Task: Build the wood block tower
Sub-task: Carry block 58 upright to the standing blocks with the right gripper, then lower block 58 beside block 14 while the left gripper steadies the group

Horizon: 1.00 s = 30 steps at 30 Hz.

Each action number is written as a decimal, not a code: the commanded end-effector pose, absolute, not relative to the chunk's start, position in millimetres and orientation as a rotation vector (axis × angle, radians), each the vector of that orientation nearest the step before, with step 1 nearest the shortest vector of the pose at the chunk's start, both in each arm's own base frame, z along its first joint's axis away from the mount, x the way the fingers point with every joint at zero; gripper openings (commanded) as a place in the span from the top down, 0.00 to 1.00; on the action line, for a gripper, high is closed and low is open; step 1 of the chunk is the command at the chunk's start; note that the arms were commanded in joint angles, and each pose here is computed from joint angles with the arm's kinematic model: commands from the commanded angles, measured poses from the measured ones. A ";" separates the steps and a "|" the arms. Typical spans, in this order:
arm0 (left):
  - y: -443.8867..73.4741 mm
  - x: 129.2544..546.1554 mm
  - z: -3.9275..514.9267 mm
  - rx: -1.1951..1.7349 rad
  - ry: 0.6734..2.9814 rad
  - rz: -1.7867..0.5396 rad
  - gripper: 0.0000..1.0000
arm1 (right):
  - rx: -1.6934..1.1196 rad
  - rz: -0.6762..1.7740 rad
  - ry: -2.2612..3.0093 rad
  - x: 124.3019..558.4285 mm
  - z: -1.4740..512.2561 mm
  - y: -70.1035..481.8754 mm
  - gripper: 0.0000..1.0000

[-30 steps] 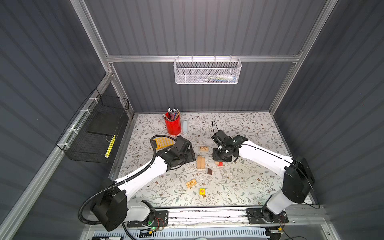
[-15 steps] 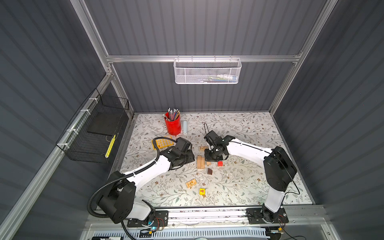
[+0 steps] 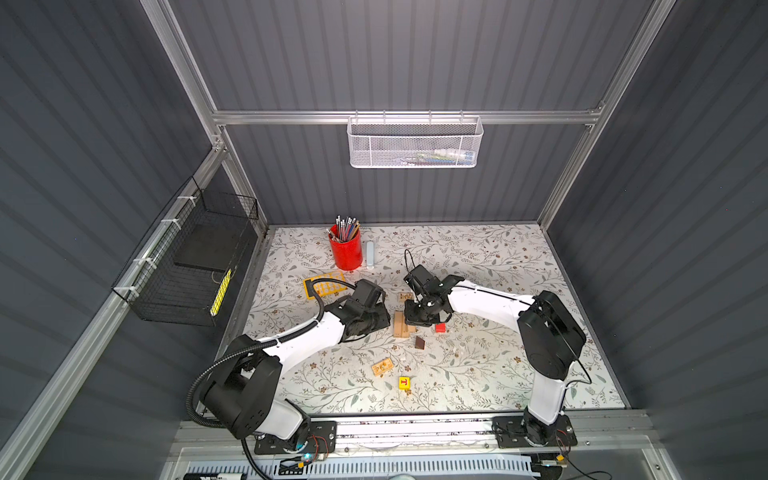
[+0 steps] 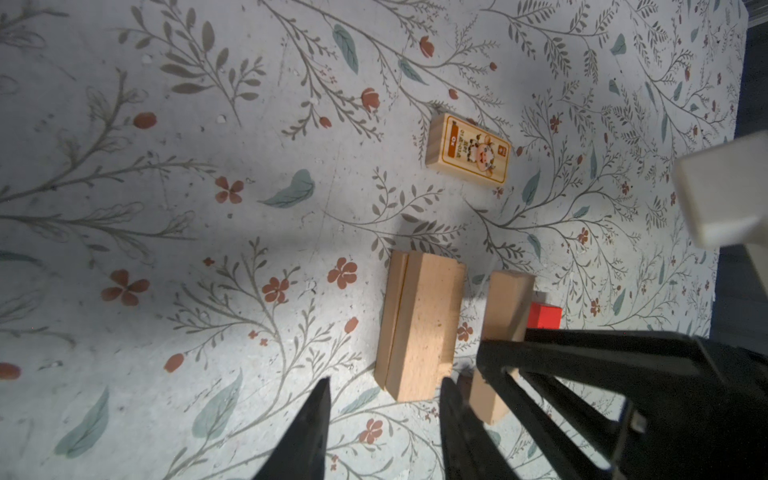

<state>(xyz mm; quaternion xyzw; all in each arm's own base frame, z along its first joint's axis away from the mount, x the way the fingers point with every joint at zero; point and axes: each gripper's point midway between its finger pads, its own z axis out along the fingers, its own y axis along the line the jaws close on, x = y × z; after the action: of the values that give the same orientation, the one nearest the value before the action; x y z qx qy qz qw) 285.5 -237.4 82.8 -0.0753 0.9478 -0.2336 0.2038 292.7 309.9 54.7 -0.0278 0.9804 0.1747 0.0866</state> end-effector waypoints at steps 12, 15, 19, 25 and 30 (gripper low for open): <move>-245.0 278.6 56.0 -0.210 2.710 -0.703 0.63 | -0.004 0.487 2.945 290.0 40.4 308.3 0.84; -245.0 278.6 52.5 -0.215 2.717 -0.703 0.65 | -0.011 0.519 2.946 289.2 40.5 312.4 0.84; -244.8 277.2 50.7 -0.217 2.722 -0.701 0.65 | -0.011 0.508 2.950 289.4 37.5 313.1 0.84; -243.9 276.6 48.7 -0.219 2.728 -0.693 0.67 | -0.007 0.504 2.955 288.8 35.2 313.6 0.84; -243.1 276.2 47.2 -0.222 2.732 -0.688 0.67 | -0.008 0.511 2.953 289.1 34.7 315.2 0.82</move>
<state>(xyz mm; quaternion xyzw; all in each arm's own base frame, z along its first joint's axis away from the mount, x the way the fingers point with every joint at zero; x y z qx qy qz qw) 279.9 -245.4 55.3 -0.0719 0.9518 -0.2447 0.1704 291.8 315.1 43.3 -0.0051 0.9811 0.1763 0.0793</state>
